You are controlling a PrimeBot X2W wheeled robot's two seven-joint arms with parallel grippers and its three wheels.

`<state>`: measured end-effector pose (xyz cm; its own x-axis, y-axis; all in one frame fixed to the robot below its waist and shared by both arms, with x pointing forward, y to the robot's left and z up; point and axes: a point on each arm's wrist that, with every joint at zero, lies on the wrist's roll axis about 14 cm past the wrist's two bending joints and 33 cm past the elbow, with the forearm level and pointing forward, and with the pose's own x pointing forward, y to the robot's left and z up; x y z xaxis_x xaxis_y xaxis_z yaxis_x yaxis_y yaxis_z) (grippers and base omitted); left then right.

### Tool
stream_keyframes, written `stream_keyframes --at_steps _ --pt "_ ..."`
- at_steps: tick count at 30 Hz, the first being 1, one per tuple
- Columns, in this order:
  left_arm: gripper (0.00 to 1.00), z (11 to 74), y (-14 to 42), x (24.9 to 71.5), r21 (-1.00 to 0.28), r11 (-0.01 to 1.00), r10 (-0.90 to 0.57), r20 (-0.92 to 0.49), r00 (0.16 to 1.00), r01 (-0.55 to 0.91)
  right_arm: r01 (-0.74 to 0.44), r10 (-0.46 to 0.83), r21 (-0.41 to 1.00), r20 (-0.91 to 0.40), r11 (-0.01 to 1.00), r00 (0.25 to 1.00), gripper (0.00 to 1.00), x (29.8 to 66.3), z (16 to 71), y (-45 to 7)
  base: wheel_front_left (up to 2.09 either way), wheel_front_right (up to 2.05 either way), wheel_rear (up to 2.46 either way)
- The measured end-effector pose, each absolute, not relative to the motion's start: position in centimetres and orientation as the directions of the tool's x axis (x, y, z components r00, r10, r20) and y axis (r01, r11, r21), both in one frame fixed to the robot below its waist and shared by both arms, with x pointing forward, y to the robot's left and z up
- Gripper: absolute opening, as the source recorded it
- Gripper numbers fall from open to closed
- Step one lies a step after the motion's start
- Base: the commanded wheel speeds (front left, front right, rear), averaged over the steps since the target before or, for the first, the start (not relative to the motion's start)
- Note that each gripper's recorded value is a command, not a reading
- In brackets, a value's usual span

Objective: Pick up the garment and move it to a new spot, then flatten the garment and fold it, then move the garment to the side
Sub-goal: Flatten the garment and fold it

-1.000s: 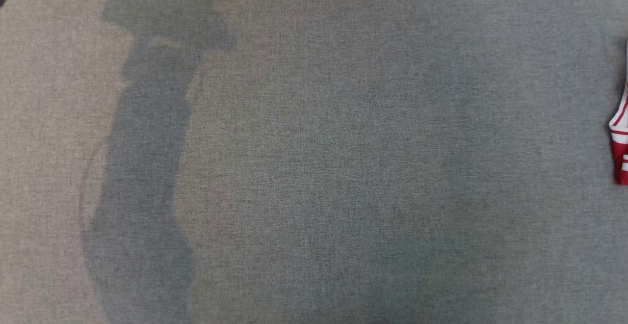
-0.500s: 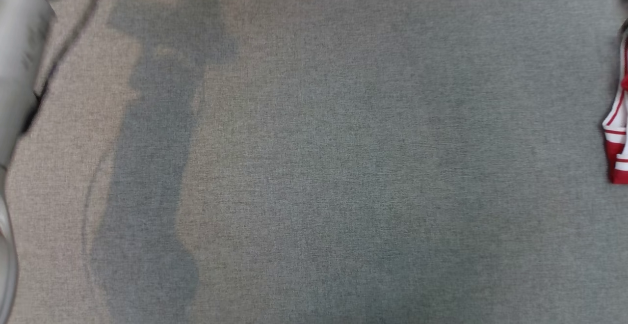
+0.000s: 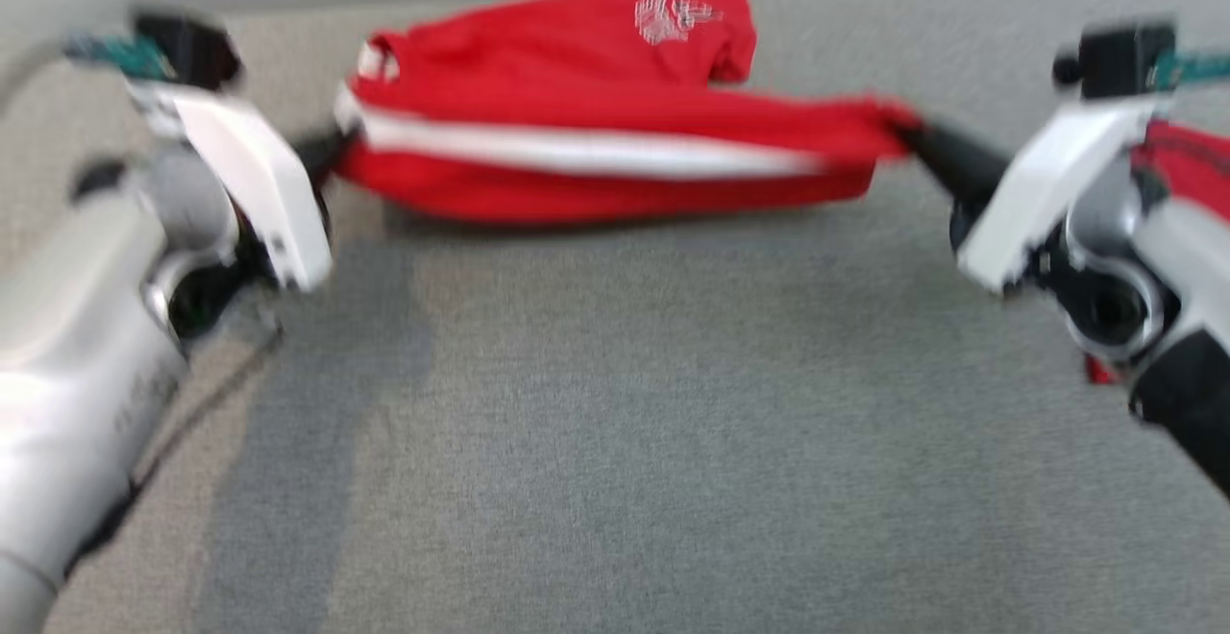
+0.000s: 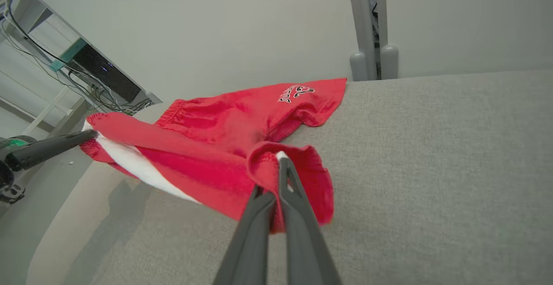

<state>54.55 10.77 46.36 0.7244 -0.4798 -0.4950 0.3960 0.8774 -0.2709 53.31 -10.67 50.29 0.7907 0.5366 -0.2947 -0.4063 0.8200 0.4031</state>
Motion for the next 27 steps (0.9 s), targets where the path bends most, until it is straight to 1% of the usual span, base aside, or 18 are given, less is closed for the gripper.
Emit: stream_keyframes --at_steps 3,7,11,17,21,23,27 --pt "0.00 45.3 9.7 50.5 -0.346 0.847 -0.532 -0.562 0.634 0.404 -0.378 0.543 0.435 -0.359 0.817 0.760 0.00 50.0 49.1 -11.5 0.00 0.00 0.00" --pt "0.00 44.8 10.0 45.6 -0.388 0.822 -0.567 -0.623 0.539 0.417 -0.336 0.555 0.480 -0.443 0.810 0.704 0.00 45.6 47.8 -12.6 0.00 0.00 0.00" --pt "0.00 45.0 9.3 41.1 -0.430 0.780 -0.619 -0.638 0.459 0.455 -0.306 0.565 0.508 -0.501 0.805 0.655 0.00 41.9 47.0 -13.6 0.00 0.00 0.00" --pt "0.00 45.0 7.8 33.2 -0.491 0.703 -0.683 -0.666 0.299 0.514 -0.254 0.585 0.553 -0.576 0.793 0.571 0.00 36.7 45.3 -15.1 0.00 0.00 0.00" --pt "0.00 45.4 7.7 28.1 -0.529 0.668 -0.700 -0.685 0.201 0.523 -0.246 0.599 0.561 -0.621 0.790 0.506 0.00 33.5 44.6 -16.0 0.00 0.00 0.00" --pt "0.00 45.8 7.7 27.3 -0.537 0.664 -0.704 -0.683 0.194 0.520 -0.248 0.605 0.566 -0.621 0.786 0.499 0.00 33.0 44.8 -16.2 0.00 0.00 0.00" --pt "0.00 46.5 7.7 27.2 -0.537 0.667 -0.706 -0.678 0.206 0.517 -0.251 0.607 0.566 -0.622 0.785 0.495 0.00 32.9 45.1 -16.6 0.00 0.00 0.00"
